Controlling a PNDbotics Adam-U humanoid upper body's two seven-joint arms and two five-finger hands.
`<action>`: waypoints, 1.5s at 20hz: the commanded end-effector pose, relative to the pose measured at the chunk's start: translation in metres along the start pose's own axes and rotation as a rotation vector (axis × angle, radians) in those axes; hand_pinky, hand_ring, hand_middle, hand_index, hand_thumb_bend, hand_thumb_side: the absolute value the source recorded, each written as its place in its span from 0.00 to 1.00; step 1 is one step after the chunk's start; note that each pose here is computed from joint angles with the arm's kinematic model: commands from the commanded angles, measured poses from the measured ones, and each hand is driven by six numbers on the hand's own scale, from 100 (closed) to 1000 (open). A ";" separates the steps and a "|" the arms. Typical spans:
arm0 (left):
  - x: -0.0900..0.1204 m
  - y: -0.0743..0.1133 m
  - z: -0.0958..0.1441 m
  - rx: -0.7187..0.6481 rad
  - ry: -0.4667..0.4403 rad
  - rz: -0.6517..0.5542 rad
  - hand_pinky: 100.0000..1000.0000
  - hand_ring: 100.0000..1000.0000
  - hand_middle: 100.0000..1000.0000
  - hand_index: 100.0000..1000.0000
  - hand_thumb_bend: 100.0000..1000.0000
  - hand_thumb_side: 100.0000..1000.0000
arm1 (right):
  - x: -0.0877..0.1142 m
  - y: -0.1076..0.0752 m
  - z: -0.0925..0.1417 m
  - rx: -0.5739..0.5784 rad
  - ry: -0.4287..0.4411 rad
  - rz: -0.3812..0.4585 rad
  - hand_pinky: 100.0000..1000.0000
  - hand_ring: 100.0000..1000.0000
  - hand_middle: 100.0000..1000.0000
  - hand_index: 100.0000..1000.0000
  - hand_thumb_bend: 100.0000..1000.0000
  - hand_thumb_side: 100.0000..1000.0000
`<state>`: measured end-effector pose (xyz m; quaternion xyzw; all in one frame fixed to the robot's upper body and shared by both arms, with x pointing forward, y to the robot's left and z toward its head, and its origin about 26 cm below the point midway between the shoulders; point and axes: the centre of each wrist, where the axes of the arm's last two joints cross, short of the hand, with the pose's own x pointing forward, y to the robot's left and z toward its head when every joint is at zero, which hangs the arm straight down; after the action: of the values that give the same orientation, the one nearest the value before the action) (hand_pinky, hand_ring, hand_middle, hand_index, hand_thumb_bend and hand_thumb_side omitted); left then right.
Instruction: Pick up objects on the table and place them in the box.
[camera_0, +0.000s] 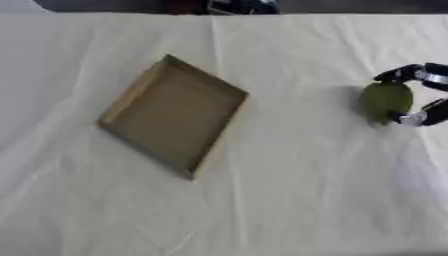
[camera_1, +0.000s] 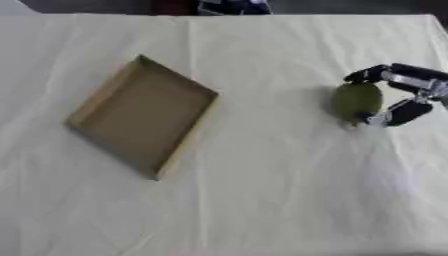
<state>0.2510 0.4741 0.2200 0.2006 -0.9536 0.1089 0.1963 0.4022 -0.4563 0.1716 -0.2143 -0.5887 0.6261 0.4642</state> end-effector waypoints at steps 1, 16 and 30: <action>0.005 0.001 -0.008 -0.010 -0.022 -0.003 0.85 0.86 0.67 0.81 0.00 0.55 | -0.004 -0.005 0.005 0.252 -0.133 0.169 0.83 0.84 0.68 0.90 0.24 0.00; 0.006 0.000 -0.008 0.001 -0.012 -0.005 0.85 0.86 0.67 0.81 0.00 0.55 | -0.005 0.004 0.003 -0.045 -0.106 0.076 0.63 0.54 0.33 0.49 0.00 0.15; 0.008 -0.003 -0.010 0.001 -0.007 -0.007 0.85 0.85 0.66 0.81 0.00 0.55 | 0.041 -0.056 0.007 -0.290 -0.350 0.169 0.58 0.48 0.27 0.43 0.00 0.07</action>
<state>0.2520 0.4711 0.2195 0.2001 -0.9498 0.1220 0.2074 0.4013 -0.4266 0.2048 -0.2012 -0.7245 0.5819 0.3097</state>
